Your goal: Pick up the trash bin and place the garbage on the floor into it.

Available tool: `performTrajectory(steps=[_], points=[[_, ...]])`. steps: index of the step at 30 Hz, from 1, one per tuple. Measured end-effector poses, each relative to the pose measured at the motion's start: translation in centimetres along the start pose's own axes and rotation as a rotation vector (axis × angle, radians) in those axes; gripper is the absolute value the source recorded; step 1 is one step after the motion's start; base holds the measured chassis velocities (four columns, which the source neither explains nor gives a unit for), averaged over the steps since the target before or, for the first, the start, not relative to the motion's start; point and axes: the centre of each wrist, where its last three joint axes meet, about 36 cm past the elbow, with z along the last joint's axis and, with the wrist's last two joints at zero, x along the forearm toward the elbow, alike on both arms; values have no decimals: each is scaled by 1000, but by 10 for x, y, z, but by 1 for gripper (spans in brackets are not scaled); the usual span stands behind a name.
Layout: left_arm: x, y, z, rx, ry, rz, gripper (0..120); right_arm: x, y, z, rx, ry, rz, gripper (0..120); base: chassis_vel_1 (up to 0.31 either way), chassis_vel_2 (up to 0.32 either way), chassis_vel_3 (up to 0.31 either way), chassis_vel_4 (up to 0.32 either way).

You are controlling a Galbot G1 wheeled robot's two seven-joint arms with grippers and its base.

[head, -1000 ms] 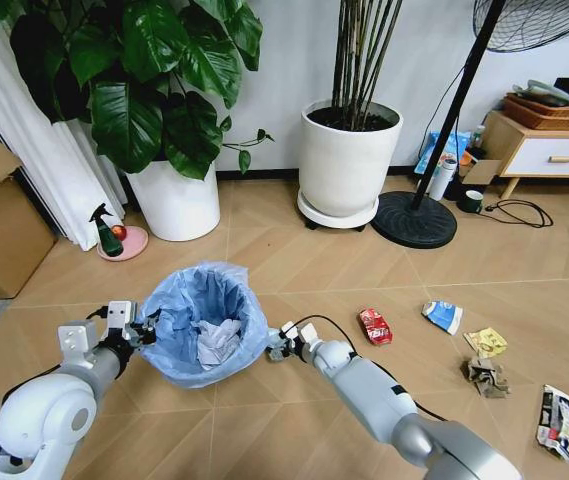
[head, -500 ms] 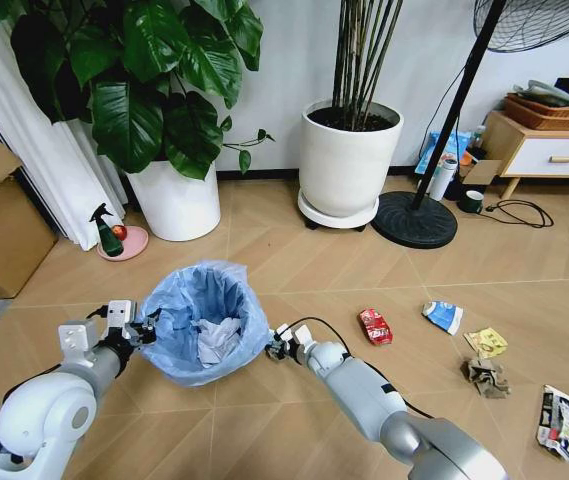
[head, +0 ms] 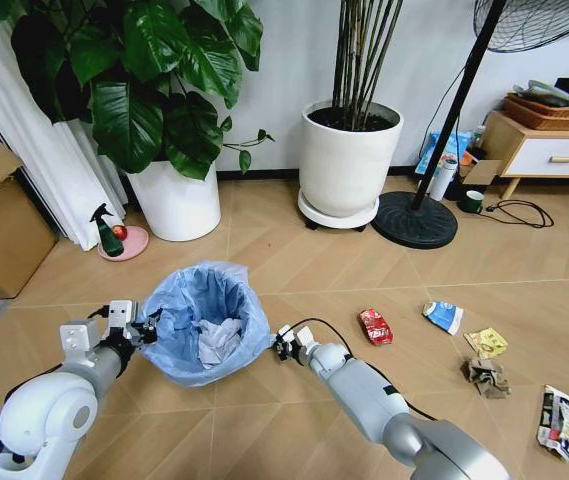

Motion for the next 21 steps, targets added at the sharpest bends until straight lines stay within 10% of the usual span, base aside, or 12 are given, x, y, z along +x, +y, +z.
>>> performTrajectory(steps=[21], points=[[1,0,-1,-6,7,-3,0,78,-58,-88,-132,-283,102,0,0,0,0,0]])
